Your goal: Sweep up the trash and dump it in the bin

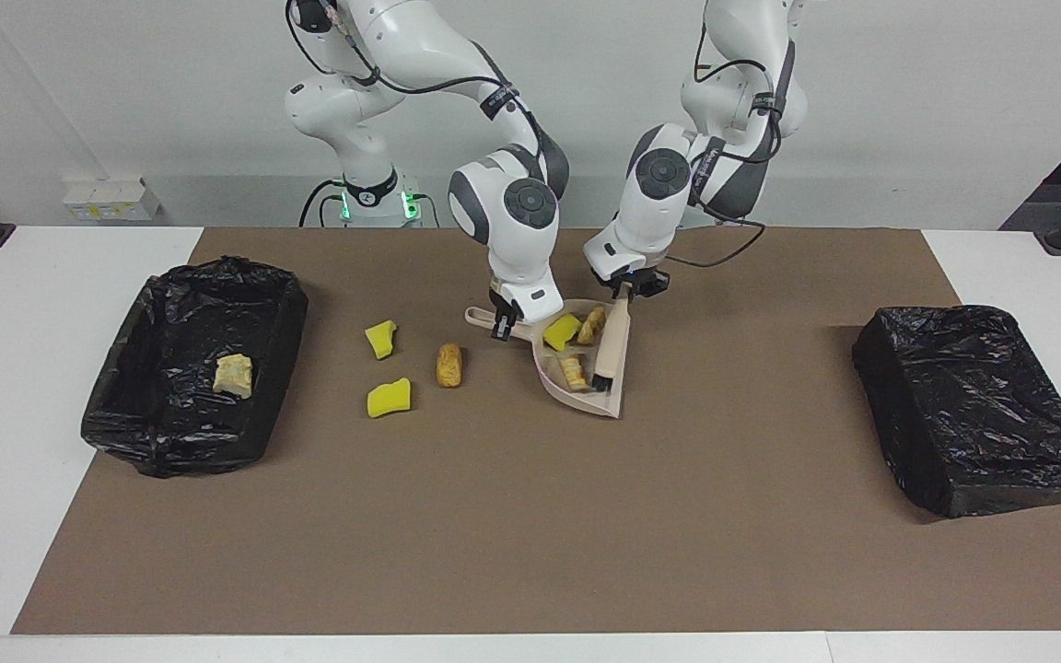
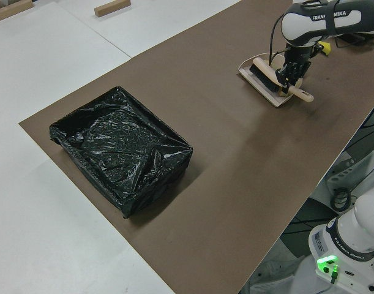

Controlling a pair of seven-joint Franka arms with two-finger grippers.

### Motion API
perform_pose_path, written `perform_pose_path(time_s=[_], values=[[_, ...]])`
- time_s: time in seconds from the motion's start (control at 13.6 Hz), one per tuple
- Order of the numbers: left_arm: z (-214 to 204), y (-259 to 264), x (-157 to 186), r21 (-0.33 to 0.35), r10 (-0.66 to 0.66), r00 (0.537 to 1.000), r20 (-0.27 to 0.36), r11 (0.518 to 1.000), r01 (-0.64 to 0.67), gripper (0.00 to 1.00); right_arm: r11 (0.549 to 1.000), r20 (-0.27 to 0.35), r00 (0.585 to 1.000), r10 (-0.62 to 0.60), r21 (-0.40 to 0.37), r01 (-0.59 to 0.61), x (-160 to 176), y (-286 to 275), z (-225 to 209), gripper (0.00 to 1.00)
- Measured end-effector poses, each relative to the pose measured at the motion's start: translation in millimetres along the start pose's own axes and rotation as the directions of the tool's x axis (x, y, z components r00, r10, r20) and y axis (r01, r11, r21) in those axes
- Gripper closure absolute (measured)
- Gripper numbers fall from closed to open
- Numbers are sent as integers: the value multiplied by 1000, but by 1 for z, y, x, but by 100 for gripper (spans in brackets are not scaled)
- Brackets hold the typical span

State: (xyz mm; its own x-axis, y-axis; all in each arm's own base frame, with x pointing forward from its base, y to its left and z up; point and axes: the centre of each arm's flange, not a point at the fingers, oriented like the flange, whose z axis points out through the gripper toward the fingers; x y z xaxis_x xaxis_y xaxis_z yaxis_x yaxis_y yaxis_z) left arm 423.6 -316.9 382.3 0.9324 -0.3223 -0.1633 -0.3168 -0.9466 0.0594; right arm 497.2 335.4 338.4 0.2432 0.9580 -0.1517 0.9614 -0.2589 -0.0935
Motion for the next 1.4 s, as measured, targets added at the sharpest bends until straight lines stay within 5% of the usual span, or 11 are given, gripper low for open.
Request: perform_pose_path(time_s=[0.22,0.74,1.03,1.4], values=[[-25,-8,5,-9,-39,999,-10,999,39,74,1000,0,1000,0,0,0,0,0,0,68],[-30,-49,-17,25,-251,963,94,968,250,74,1000,1,1000,1,2,-1,-1,0,1,68],[-18,-67,-62,34,-298,950,96,954,296,74,1000,-6,1000,12,6,-12,-4,4,0,68],[18,-43,-130,51,-380,924,43,925,378,74,998,-106,993,59,35,-55,-47,41,-29,68]])
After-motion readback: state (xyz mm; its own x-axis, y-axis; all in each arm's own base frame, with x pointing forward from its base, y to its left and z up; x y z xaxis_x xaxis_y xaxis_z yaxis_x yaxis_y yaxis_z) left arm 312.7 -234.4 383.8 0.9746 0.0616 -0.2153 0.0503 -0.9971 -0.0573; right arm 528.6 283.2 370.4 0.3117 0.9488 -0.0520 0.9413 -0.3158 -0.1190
